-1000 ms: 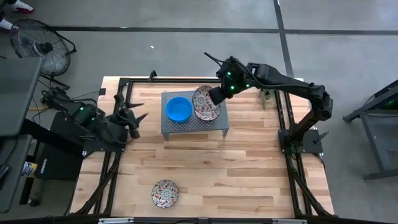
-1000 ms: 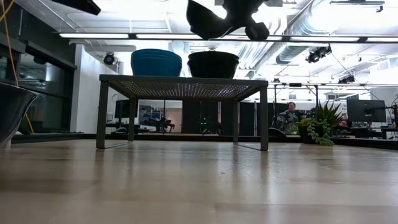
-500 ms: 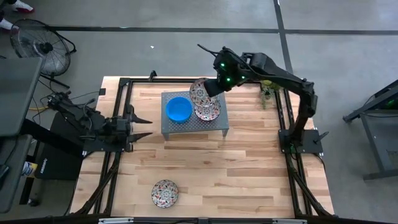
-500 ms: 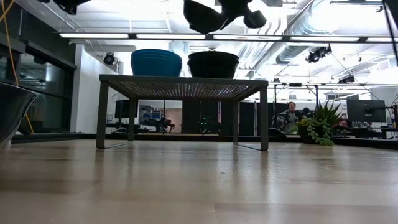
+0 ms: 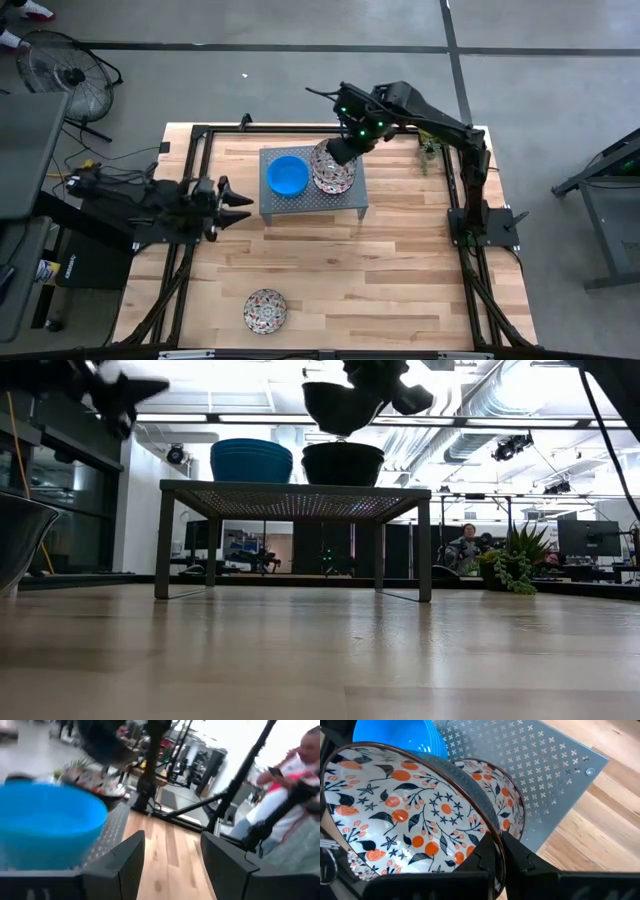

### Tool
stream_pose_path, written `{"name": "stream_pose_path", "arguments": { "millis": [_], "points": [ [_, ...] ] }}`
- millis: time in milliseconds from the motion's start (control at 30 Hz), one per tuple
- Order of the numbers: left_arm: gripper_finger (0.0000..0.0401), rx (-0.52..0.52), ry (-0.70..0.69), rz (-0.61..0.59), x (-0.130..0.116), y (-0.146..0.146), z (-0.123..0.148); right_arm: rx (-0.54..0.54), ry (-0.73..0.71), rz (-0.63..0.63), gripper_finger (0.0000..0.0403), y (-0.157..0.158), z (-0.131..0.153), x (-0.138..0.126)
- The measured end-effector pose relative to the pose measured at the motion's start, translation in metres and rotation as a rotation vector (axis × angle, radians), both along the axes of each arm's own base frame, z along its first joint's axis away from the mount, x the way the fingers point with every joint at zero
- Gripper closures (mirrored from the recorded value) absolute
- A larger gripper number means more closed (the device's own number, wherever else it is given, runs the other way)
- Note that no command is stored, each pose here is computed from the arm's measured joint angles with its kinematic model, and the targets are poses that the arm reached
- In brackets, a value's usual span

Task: Pick & Place Mini bowls
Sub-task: Stack the white bowl on top of the white bowls on the shelf

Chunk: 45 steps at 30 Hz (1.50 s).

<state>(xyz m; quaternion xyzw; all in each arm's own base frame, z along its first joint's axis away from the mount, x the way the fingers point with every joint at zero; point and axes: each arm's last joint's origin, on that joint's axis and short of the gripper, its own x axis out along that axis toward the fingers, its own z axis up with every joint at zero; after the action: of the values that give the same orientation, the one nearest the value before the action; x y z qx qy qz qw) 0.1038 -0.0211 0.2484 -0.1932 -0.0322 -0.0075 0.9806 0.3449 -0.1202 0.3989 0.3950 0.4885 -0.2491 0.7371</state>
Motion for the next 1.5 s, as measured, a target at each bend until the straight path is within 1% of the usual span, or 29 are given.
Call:
{"name": "stream_pose_path", "arguments": {
  "millis": [67, 233, 400, 700, 1067, 1367, 1500],
  "points": [
    [0.0211, -0.046, 0.019, 0.017, 0.002, 0.002, -0.007, -0.007, 0.007, -0.006, 0.0402, 0.0, 0.0, 0.0],
    [0.0211, -0.047, 0.058, 0.028, 0.005, 0.007, -0.02, -0.004, 0.048, -0.007, 0.0402, 0.0, -0.004, -0.001],
    [0.0211, -0.015, 0.049, 0.022, 0.006, 0.012, -0.02, -0.015, 0.058, -0.017, 0.0402, -0.002, -0.007, 0.001],
    [0.0211, 0.044, -0.014, 0.086, -0.003, 0.024, -0.014, -0.002, 0.083, -0.005, 0.0402, -0.002, -0.018, 0.011],
    [0.0211, 0.045, 0.01, 0.153, -0.013, 0.033, -0.018, 0.013, 0.093, -0.009, 0.0402, -0.003, -0.022, 0.014],
    [0.0211, 0.045, 0.016, 0.19, -0.013, 0.036, -0.018, 0.045, 0.092, -0.065, 0.0402, -0.002, -0.022, 0.014],
    [0.0211, 0.048, 0.016, 0.192, -0.013, 0.036, -0.018, 0.059, 0.089, -0.069, 0.0402, -0.002, -0.022, 0.014]
  ]
}}
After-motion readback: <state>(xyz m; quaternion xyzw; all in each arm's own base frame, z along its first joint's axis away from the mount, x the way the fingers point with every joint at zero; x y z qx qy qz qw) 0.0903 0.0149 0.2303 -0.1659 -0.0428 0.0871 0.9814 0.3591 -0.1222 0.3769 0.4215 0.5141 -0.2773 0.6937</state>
